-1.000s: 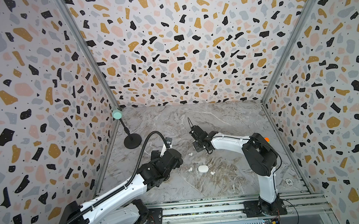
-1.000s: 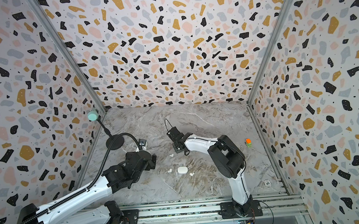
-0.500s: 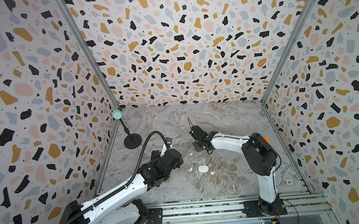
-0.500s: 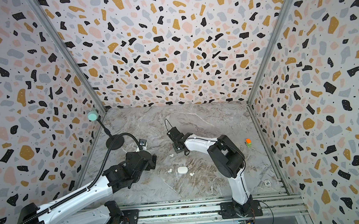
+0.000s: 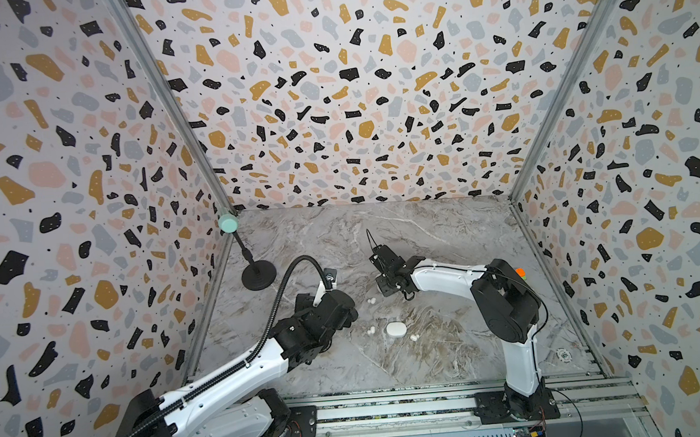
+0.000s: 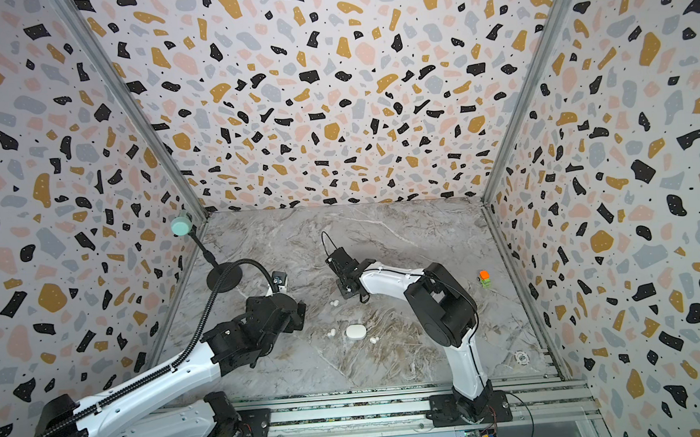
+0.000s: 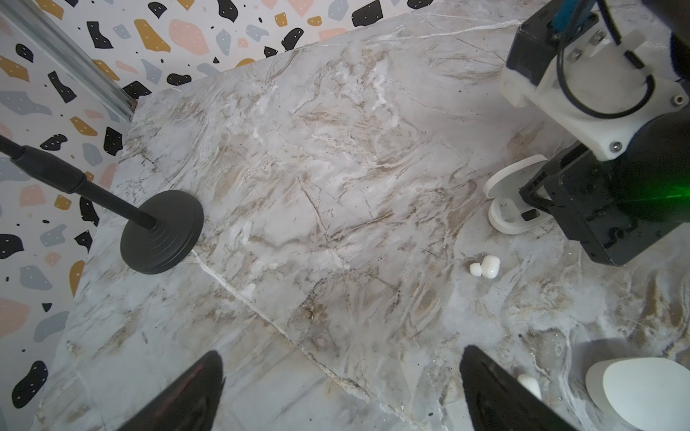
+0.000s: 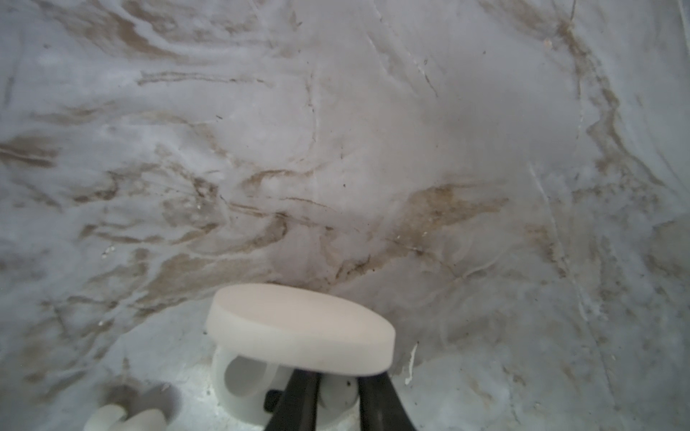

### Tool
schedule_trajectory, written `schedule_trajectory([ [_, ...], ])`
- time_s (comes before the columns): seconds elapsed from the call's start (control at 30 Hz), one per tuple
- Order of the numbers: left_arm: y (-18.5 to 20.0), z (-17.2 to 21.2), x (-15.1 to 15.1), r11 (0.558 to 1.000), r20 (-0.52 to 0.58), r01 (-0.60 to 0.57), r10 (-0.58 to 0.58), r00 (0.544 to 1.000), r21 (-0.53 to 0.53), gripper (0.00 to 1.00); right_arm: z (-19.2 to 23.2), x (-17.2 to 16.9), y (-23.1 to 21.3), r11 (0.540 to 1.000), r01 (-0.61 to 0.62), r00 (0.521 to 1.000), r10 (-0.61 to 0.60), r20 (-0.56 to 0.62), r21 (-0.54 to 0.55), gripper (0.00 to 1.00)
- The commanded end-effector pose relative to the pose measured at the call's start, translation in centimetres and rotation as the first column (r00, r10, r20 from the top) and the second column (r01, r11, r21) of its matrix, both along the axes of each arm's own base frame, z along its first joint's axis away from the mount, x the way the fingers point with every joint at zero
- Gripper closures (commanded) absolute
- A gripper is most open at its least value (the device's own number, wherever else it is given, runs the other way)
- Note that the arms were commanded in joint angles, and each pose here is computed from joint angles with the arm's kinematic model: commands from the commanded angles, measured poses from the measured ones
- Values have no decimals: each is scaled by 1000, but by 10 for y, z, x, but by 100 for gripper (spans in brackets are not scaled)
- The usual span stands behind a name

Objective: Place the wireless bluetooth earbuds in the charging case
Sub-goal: 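Lower the held white earbud into the case slot with the right gripper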

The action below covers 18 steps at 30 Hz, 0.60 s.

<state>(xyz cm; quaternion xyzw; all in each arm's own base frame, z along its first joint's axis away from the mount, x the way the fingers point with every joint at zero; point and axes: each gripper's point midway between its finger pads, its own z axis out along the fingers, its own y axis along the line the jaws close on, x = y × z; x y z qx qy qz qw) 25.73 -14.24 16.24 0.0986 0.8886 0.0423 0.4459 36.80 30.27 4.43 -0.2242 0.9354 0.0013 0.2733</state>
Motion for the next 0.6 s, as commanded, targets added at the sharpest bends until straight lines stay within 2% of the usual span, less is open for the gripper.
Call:
schedule_trajectory([
  [0.0, -2, 1, 3, 1000, 16, 3, -3, 1000, -7, 0, 4, -2, -2, 1000, 6, 1000, -6, -3, 7, 78],
  [0.57, -2, 0, 3, 1000, 13, 6, -6, 1000, -6, 0, 12, -8, -3, 998, 33, 999, -33, -10, 46, 71],
])
